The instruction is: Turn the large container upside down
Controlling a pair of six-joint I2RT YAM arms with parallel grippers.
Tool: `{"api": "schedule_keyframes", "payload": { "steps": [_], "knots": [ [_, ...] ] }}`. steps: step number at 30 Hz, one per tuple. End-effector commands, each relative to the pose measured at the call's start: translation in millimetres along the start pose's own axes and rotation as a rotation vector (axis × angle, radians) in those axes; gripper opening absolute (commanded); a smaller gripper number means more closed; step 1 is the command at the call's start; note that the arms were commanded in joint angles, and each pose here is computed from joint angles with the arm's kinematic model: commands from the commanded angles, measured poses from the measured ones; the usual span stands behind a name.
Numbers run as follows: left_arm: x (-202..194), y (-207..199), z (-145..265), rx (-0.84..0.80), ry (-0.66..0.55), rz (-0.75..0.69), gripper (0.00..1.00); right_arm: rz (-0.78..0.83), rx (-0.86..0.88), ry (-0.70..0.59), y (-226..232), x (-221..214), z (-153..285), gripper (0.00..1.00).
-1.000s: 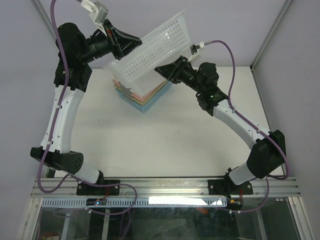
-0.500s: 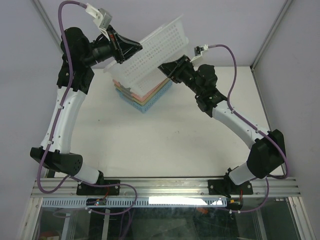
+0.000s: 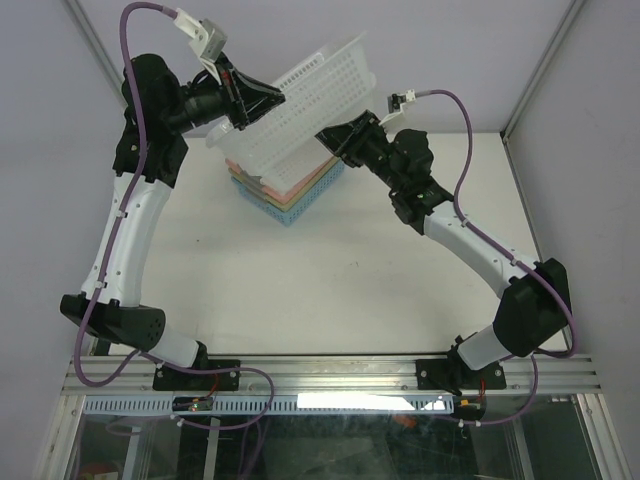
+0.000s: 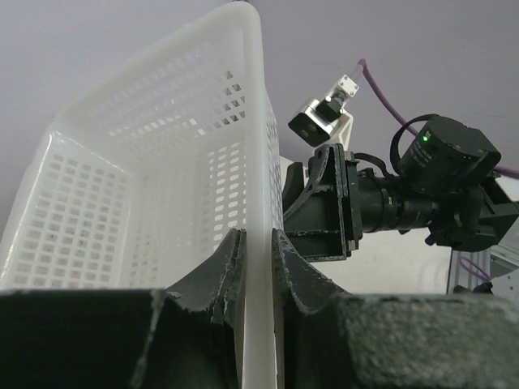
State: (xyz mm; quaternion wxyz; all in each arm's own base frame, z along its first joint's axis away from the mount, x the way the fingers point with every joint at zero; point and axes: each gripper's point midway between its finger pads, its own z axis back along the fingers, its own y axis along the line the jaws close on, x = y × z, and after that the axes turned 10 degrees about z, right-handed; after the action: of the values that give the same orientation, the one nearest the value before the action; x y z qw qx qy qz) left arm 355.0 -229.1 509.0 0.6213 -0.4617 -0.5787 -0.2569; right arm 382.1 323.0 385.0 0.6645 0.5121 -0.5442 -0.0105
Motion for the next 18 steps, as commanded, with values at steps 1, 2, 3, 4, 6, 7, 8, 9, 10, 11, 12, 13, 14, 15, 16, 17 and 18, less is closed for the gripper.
{"api": "schedule_keyframes", "payload": {
  "steps": [1, 2, 3, 4, 6, 7, 8, 9, 10, 11, 12, 13, 14, 15, 16, 17, 18],
  "knots": [
    [-15.1, -19.2, -0.7, -0.123, 0.089, 0.032, 0.16, 0.014, 0.109, -0.121, 42.0, 38.1, 1.3, 0.48],
    [-21.9, -18.5, -1.4, -0.141, 0.110, 0.043, 0.18, 0.016, 0.106, -0.124, 41.7, 39.2, 1.7, 0.48],
    [-28.3, -16.9, -2.9, -0.152, 0.130, 0.058, 0.19, 0.018, 0.103, -0.124, 41.5, 39.1, 1.8, 0.48],
    [-34.5, -15.3, -4.0, -0.161, 0.148, 0.074, 0.19, 0.021, 0.100, -0.124, 41.0, 39.3, 2.1, 0.48],
    [-39.5, -11.6, -5.1, -0.156, 0.160, 0.083, 0.19, 0.033, 0.103, -0.120, 41.9, 39.1, 2.3, 0.49],
    [-39.5, -10.9, -5.2, -0.156, 0.160, 0.079, 0.21, 0.038, 0.105, -0.116, 42.4, 38.7, 2.0, 0.50],
    [-39.2, -11.1, -5.5, -0.157, 0.159, 0.079, 0.22, 0.039, 0.108, -0.110, 43.0, 37.9, 1.5, 0.50],
    [-38.3, -10.5, -5.7, -0.155, 0.158, 0.077, 0.23, 0.040, 0.109, -0.109, 43.5, 38.0, 1.1, 0.51],
    [-38.7, -10.2, -6.3, -0.156, 0.159, 0.078, 0.24, 0.040, 0.111, -0.109, 44.0, 38.3, 1.0, 0.51],
    [-38.7, -9.6, -6.8, -0.156, 0.159, 0.078, 0.24, 0.039, 0.112, -0.109, 44.0, 38.5, 0.4, 0.51],
    [-39.5, -9.5, -7.1, -0.158, 0.162, 0.081, 0.27, 0.039, 0.113, -0.107, 44.3, 37.9, -0.1, 0.51],
    [-40.4, -8.8, -7.3, -0.160, 0.164, 0.083, 0.30, 0.039, 0.115, -0.108, 44.8, 38.6, -0.1, 0.52],
    [-40.9, -9.2, -7.3, -0.163, 0.167, 0.087, 0.30, 0.040, 0.118, -0.109, 45.9, 39.3, -0.1, 0.52],
    [-41.3, -8.7, -7.9, -0.163, 0.168, 0.086, 0.27, 0.040, 0.116, -0.108, 45.4, 39.1, -0.4, 0.52],
    [-40.8, -7.2, -7.8, -0.154, 0.165, 0.086, 0.18, 0.041, 0.117, -0.108, 45.9, 38.8, -0.2, 0.52],
    [-39.9, -6.1, -8.2, -0.144, 0.161, 0.084, 0.08, 0.042, 0.117, -0.109, 46.1, 39.0, 0.0, 0.52],
    [-37.7, -5.2, -8.2, -0.136, 0.155, 0.078, 0.00, 0.044, 0.116, -0.110, 45.8, 39.7, 0.5, 0.52]
  ]
}}
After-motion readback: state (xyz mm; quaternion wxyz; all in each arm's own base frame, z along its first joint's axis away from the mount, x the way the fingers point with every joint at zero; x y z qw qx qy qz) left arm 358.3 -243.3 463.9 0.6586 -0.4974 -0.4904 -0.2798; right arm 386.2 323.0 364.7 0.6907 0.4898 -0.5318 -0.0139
